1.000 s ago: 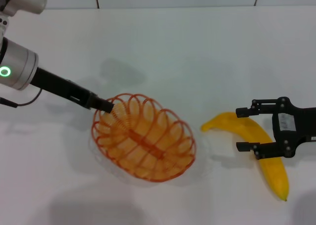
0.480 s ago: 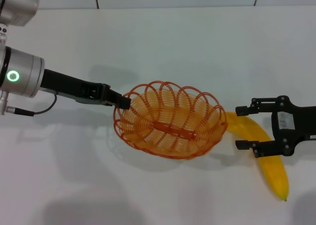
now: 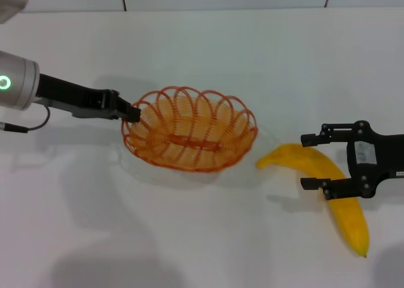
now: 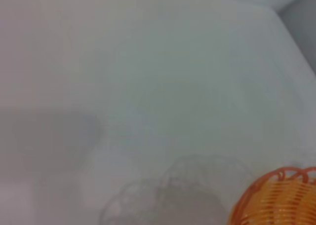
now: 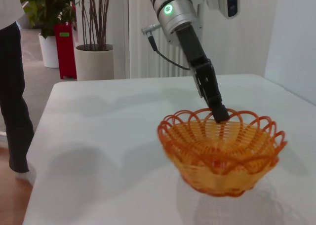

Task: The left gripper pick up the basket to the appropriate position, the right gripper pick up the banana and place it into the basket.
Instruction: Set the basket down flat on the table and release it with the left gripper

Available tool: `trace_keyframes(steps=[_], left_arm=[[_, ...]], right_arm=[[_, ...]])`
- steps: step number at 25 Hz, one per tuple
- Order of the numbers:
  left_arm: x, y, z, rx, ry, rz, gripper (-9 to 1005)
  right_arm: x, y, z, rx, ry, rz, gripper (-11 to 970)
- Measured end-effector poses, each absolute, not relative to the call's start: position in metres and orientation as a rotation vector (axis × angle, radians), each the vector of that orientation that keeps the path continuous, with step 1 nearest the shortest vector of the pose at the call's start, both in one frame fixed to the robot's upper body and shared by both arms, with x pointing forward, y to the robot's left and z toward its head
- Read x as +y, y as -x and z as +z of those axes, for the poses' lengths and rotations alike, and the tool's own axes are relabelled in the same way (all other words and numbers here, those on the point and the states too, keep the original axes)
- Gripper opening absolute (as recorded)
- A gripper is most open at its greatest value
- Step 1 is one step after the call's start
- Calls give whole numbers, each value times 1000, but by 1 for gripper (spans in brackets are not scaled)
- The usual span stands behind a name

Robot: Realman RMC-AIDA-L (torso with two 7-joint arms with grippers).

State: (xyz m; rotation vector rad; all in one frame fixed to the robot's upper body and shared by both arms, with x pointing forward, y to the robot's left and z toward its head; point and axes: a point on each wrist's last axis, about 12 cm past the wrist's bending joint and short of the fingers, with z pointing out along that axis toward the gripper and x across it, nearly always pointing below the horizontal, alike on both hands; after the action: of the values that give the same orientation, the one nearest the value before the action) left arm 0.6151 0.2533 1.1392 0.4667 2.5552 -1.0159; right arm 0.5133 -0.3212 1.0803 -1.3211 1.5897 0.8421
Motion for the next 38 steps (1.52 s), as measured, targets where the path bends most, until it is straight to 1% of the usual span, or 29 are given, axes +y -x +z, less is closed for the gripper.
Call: trace_keyframes(steps=[6, 10, 19, 26, 38], left_arm=[[249, -619, 1139, 2580, -435, -1000, 47], [246, -619, 1137, 2634, -401, -974, 47], [244, -617, 1131, 2684, -378, -937, 46], [240, -617, 1119, 2727, -349, -915, 47], [236, -616, 1115, 2731, -348, -930, 46]], right_arm=[[-320, -515, 1081, 1585, 1329, 845, 755], [-319, -515, 1081, 1585, 1329, 847, 755], [-318, -515, 1081, 1580, 1328, 848, 756], [-316, -516, 1081, 1577, 1329, 850, 755], [-315, -517, 1082, 1570, 1332, 849, 756]])
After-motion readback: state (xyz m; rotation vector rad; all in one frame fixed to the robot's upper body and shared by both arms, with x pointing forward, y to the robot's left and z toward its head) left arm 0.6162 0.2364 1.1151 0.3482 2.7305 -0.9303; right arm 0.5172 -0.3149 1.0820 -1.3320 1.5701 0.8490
